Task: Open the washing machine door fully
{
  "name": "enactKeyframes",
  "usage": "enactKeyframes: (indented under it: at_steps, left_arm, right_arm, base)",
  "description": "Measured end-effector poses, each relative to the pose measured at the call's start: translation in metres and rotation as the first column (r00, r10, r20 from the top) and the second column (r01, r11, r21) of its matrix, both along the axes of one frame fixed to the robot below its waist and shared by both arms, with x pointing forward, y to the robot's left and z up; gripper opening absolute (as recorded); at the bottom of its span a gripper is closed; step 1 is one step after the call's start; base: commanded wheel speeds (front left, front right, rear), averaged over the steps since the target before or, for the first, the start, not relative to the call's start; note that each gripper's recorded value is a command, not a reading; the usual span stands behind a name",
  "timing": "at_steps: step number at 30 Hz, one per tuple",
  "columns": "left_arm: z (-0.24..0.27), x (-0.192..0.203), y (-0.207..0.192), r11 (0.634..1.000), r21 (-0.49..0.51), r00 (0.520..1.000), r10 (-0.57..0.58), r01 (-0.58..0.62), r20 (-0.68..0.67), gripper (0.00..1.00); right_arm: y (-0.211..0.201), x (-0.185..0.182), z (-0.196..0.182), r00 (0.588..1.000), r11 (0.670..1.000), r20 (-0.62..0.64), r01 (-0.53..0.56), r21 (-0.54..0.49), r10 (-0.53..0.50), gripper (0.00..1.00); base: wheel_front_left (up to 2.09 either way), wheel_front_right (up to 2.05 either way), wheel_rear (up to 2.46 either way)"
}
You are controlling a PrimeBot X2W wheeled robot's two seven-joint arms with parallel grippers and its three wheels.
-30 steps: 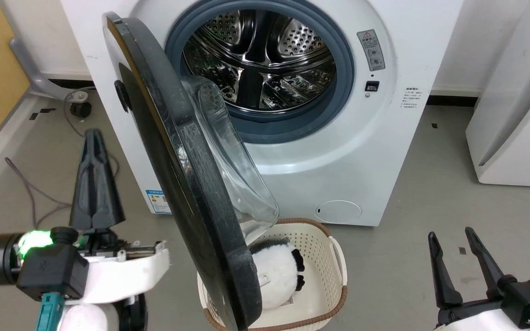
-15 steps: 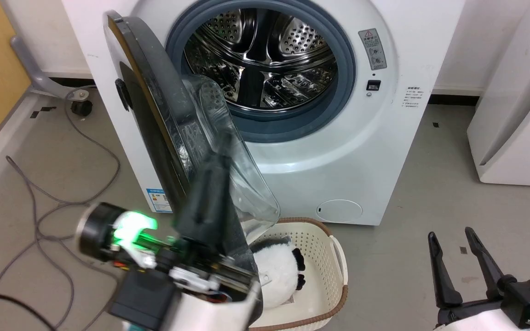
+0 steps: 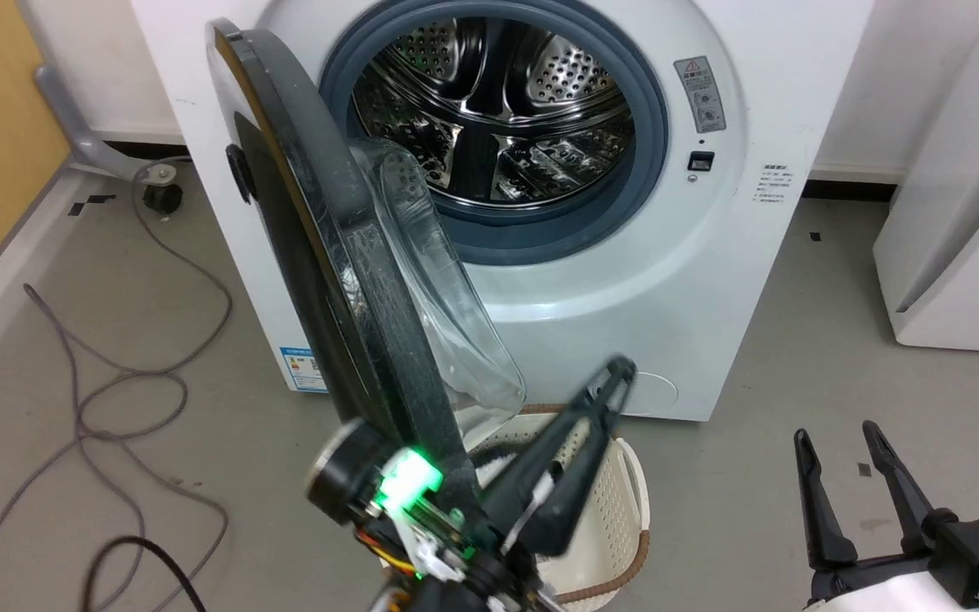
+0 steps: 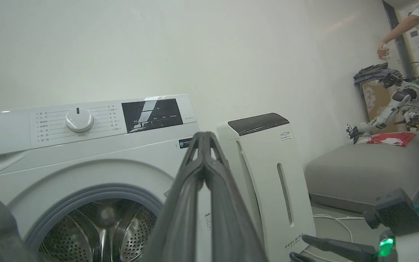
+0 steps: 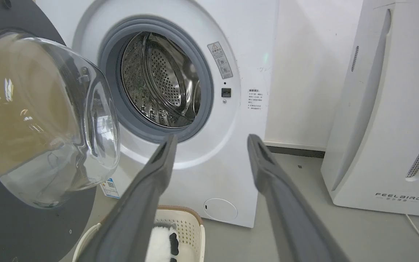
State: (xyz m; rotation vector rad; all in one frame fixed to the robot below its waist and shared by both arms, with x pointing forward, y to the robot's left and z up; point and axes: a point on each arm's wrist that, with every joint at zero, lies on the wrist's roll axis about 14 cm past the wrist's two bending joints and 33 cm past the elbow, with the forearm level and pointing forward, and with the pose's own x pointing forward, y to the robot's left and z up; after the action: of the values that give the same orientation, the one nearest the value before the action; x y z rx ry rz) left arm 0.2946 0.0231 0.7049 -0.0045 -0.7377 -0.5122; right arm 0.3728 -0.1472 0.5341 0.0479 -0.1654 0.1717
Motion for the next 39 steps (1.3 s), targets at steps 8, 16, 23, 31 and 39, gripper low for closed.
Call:
enactKeyframes:
  at_steps: [8,16,23,31,39]
  left_arm:
    - [-0.050,-0.002,-0.016,0.997,0.058,0.988,-0.035,0.045,-0.154,0.00]
    - [-0.099,0.004,-0.013,0.994,0.104,0.953,-0.002,0.035,-0.302,0.00]
    - [-0.131,0.018,0.006,0.991,0.126,0.914,0.088,-0.041,-0.396,0.00]
    - [-0.153,0.022,0.027,0.984,0.141,0.875,0.162,-0.109,-0.457,0.00]
    - [-0.159,0.018,0.045,0.975,0.145,0.853,0.219,-0.170,-0.474,0.00]
  right_arm:
    - [0.004,0.002,-0.002,1.000,1.000,-0.007,-0.012,0.000,0.012,1.00]
    - [0.007,0.005,-0.007,1.000,1.000,-0.022,-0.021,-0.001,0.021,1.00]
    - [0.011,0.007,-0.013,0.999,1.000,-0.041,-0.031,-0.001,0.031,1.00]
    - [0.019,0.012,-0.019,0.997,0.998,-0.057,-0.055,-0.001,0.055,1.00]
    - [0.036,0.018,-0.019,0.993,0.995,-0.059,-0.104,0.001,0.104,1.00]
  base:
    - [0.00,0.00,0.00]
    - [0.00,0.00,0.00]
    - [0.00,0.00,0.00]
    - [0.00,0.00,0.00]
    - [0.00,0.00,0.00]
